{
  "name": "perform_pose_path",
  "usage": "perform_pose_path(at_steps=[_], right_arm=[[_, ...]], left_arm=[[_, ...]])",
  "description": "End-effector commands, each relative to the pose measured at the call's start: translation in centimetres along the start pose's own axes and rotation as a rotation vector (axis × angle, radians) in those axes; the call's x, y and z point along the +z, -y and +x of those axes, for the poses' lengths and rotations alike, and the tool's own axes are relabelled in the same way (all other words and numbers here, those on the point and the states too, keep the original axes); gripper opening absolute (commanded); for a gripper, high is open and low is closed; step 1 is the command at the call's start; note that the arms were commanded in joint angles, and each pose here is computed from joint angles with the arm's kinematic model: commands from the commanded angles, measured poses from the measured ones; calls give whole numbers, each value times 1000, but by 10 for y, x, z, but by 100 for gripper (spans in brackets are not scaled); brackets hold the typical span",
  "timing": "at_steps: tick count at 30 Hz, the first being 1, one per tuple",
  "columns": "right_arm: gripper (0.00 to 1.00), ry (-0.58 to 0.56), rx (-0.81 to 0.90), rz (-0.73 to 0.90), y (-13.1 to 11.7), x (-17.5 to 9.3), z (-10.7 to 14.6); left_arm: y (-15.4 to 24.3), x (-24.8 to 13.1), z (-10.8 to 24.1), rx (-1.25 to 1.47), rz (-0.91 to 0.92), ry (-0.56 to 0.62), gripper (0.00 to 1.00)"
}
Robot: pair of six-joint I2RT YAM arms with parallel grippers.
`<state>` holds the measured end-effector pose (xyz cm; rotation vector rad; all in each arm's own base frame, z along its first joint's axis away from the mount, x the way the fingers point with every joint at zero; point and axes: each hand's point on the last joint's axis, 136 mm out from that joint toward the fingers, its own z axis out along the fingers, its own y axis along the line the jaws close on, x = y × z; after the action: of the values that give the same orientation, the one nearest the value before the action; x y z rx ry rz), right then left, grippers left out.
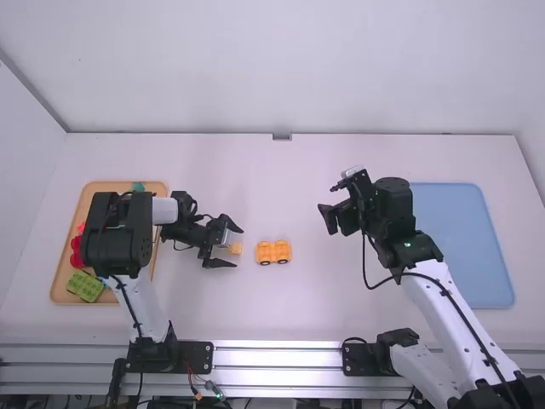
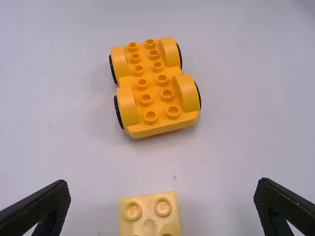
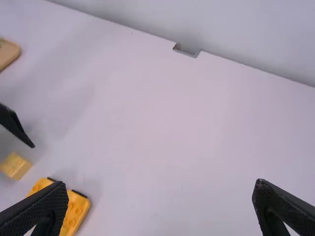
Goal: Assemble lego blocks to make yellow taxi
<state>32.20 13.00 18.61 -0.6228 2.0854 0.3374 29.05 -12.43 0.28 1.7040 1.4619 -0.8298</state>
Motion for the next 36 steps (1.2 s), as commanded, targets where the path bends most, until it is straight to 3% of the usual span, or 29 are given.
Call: perform_pose_path(at_steps=[1,11,14,20,26,29,32,36], right_arm=[[99,16,-87,-21,-7,2,-13],[99,-43,-181,-103,-28,32,3],[99,-34,-317,-222,-51,37,8],[99,7,-380,-339,-69,33,8],[99,40,-409,-396,-70,30,15],[99,56,-393,-397,-67,31,18],[99,66,-390,-402,-66,31,23],[99,73,-392,-396,-65,33,28]], left_arm=[[1,3,-1,-12,-19,39,99],[-8,1,20,-171,-130,29,99],[-3,3,22,-161,-128,24,98],[-2,2,27,-167,-128,-2,72],[1,2,30,-155,-124,-11,72],[2,3,30,-156,-124,-10,68],[5,3,35,-154,-119,-41,52],[5,3,36,-160,-117,-43,49]])
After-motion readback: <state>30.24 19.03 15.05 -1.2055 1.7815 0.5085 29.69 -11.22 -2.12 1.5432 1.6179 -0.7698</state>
